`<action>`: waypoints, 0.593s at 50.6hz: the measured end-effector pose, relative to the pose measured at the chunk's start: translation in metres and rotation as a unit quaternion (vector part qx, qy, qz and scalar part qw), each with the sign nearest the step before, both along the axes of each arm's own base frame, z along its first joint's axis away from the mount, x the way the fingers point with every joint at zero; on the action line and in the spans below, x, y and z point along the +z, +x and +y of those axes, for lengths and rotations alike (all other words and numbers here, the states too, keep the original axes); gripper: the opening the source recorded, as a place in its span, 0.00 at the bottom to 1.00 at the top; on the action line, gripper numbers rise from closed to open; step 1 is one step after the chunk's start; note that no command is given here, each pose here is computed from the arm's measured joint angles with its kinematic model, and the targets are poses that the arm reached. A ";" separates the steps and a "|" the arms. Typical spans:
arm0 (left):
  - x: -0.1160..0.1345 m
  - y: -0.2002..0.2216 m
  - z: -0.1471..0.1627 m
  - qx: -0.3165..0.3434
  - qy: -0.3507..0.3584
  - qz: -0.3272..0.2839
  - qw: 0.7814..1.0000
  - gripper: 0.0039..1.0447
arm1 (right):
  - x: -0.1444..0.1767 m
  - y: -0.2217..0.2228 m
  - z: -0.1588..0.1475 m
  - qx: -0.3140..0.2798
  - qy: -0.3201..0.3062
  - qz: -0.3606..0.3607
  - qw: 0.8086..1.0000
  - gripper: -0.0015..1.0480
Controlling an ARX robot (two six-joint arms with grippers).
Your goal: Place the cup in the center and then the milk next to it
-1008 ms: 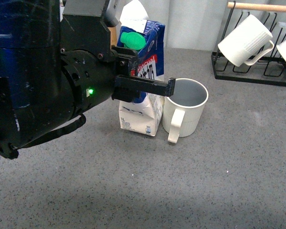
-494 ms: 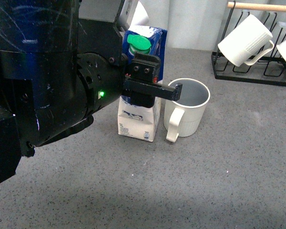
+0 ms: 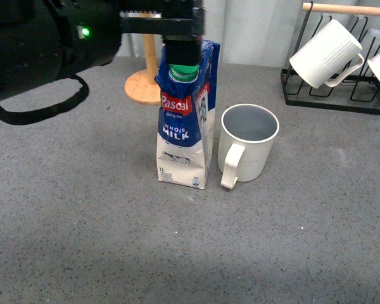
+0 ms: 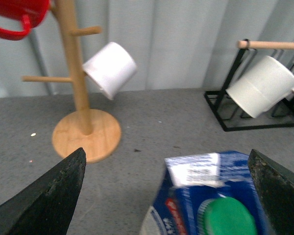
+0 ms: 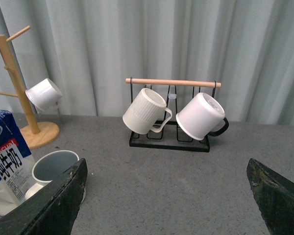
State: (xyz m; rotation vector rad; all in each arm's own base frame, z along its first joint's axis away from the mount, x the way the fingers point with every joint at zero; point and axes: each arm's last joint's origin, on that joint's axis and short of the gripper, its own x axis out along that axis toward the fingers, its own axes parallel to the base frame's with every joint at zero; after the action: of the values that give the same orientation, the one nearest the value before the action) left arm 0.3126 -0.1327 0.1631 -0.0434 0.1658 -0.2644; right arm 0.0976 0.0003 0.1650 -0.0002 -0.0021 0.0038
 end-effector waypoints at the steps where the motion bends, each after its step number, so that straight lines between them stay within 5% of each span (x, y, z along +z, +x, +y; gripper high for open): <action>1: 0.000 0.001 0.002 0.005 0.000 0.000 1.000 0.94 | 0.000 0.000 0.000 0.000 0.000 0.000 1.000 0.91; 13: -0.001 0.015 0.061 0.109 -0.007 0.003 0.994 0.94 | 0.000 0.000 0.000 0.000 0.000 0.000 1.000 0.91; 23: -0.006 0.013 0.075 0.133 -0.006 0.012 0.991 0.94 | 0.000 0.000 0.000 0.000 0.000 0.000 1.000 0.91; 30: -0.002 -0.013 0.086 0.125 0.005 -0.073 0.989 0.69 | 0.000 0.000 0.000 0.000 0.000 0.000 1.000 0.91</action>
State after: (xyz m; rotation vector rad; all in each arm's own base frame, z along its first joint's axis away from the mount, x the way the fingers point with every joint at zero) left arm 0.2991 -0.0466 0.1612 -0.0337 0.0148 -0.0150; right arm 0.0976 0.0003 0.1650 0.0002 -0.0021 0.0038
